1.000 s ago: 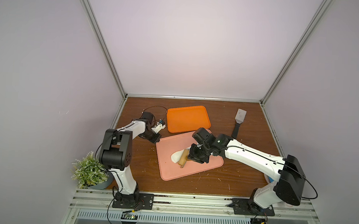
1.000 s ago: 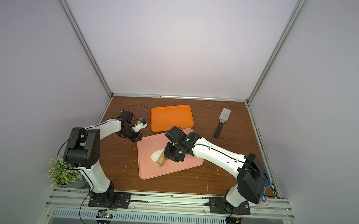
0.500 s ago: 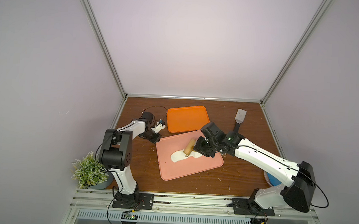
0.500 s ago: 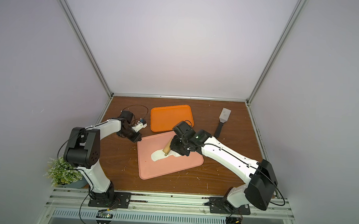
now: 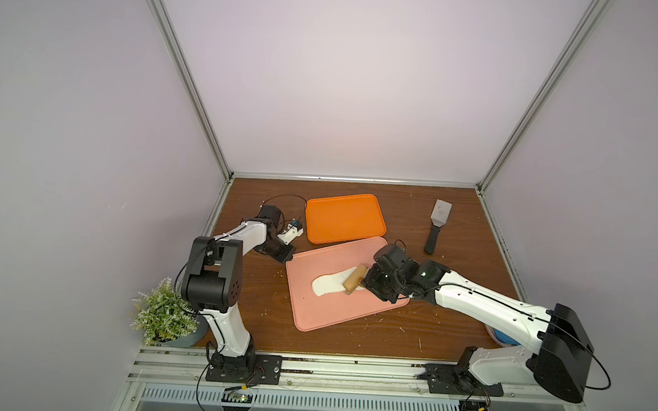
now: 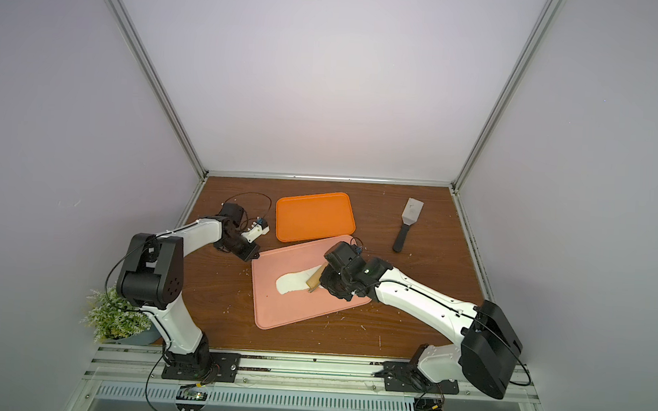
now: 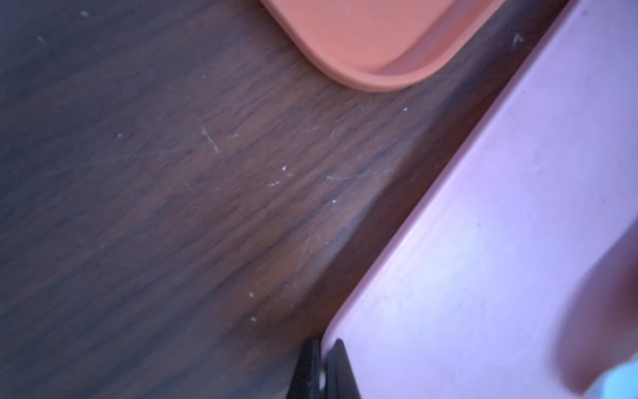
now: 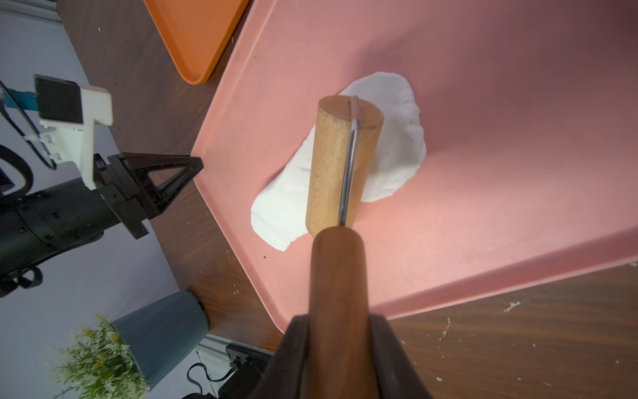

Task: Roll out the dumpling wrappers from the dough
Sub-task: Flatten out the dough on the work surface.

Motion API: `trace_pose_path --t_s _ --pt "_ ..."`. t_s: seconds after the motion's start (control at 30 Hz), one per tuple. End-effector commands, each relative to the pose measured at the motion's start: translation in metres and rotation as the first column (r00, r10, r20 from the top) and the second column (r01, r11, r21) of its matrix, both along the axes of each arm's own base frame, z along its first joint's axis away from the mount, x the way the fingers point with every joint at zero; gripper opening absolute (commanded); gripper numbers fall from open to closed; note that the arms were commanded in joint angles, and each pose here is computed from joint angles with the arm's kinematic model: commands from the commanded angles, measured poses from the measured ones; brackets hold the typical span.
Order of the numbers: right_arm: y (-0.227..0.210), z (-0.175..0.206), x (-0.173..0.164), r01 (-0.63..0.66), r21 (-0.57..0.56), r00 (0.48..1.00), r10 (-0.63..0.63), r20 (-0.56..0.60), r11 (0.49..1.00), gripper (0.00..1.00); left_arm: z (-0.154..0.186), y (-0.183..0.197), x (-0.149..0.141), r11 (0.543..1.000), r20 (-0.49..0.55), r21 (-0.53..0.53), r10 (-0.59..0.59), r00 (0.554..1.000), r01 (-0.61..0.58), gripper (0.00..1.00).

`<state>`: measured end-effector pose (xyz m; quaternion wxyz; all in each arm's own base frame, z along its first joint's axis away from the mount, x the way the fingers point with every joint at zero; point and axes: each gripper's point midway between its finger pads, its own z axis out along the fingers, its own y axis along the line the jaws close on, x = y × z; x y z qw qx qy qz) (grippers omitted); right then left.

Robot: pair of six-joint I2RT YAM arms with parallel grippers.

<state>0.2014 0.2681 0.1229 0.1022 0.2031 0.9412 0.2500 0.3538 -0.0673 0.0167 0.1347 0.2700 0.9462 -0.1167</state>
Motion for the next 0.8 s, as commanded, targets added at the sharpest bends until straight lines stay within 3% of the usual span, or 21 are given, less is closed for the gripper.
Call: trace_pose_path --t_s 0.0,0.2,0.37,0.63,0.77 --pt "-0.071 -0.055 -0.054 0.037 -0.264 0.971 -0.097 -0.219 0.964 0.0 -0.066 0.047 -0.012 0.973 -0.076 0.218 0.098 0.992 -0.079 0.0" --pt "-0.101 -0.068 -0.068 0.049 -0.316 0.953 -0.139 -0.271 0.948 0.0 -0.065 0.047 -0.012 0.973 -0.076 0.218 0.098 0.992 -0.08 0.0" --pt "-0.093 -0.046 -0.052 0.047 -0.268 0.969 -0.109 -0.22 0.962 0.0 -0.066 0.047 -0.013 0.973 -0.079 0.218 0.096 0.992 -0.077 0.0" --pt "-0.023 0.048 0.009 0.001 -0.008 1.0 -0.001 0.022 1.0 0.0 -0.068 0.042 -0.017 0.979 -0.102 0.195 0.087 0.991 -0.066 0.0" --pt "0.001 0.072 0.026 0.019 0.122 0.996 -0.03 0.084 0.992 0.0 -0.068 0.041 -0.017 0.98 -0.101 0.189 0.085 0.991 -0.065 0.0"
